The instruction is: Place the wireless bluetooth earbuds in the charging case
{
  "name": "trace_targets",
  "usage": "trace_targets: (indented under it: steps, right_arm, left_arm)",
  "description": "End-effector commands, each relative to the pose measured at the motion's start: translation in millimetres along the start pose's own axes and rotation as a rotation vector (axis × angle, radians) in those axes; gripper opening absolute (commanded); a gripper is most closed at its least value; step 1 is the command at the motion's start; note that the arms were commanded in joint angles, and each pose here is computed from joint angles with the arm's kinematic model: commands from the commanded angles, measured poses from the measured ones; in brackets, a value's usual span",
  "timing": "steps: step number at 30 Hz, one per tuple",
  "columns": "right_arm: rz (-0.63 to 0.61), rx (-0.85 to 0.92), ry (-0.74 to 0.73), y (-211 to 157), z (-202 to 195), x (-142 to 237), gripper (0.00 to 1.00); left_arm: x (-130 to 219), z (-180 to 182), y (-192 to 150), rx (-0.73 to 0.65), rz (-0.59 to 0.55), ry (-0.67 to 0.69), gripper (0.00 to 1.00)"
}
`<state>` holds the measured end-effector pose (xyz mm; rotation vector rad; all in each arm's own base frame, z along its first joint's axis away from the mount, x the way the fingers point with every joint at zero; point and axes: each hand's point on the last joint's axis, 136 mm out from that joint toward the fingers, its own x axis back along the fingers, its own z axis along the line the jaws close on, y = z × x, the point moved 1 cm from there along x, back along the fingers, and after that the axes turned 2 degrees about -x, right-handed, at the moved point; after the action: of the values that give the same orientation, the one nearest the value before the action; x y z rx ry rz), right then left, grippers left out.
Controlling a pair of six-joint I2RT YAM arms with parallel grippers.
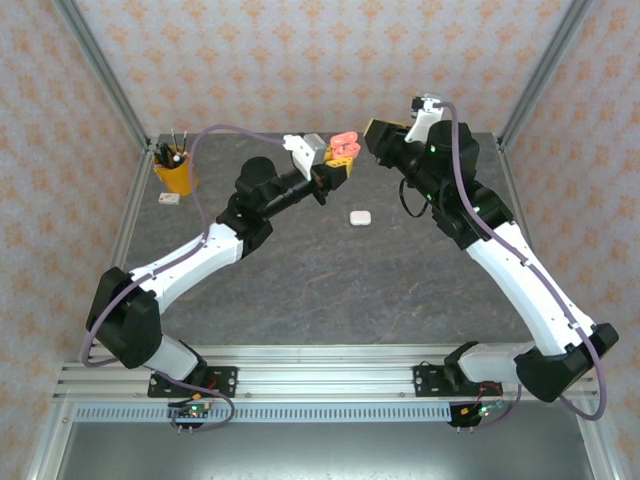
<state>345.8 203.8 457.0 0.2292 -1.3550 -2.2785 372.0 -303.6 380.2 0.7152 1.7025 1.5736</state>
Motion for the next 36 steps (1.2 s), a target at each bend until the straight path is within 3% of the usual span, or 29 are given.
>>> trace_targets:
  steps: [1,36]
  right_arm:
    - [0.004,0.035,0.074,2,13,-4,0.30]
    - [0.104,0.133,0.068,-26,6,-25,0.25]
  left_arm:
    - [-5,-8,27,-0.019,-0.072,-0.036,0.00]
    - [-6,-10,32,-0.023,-0.078,-0.042,0.00]
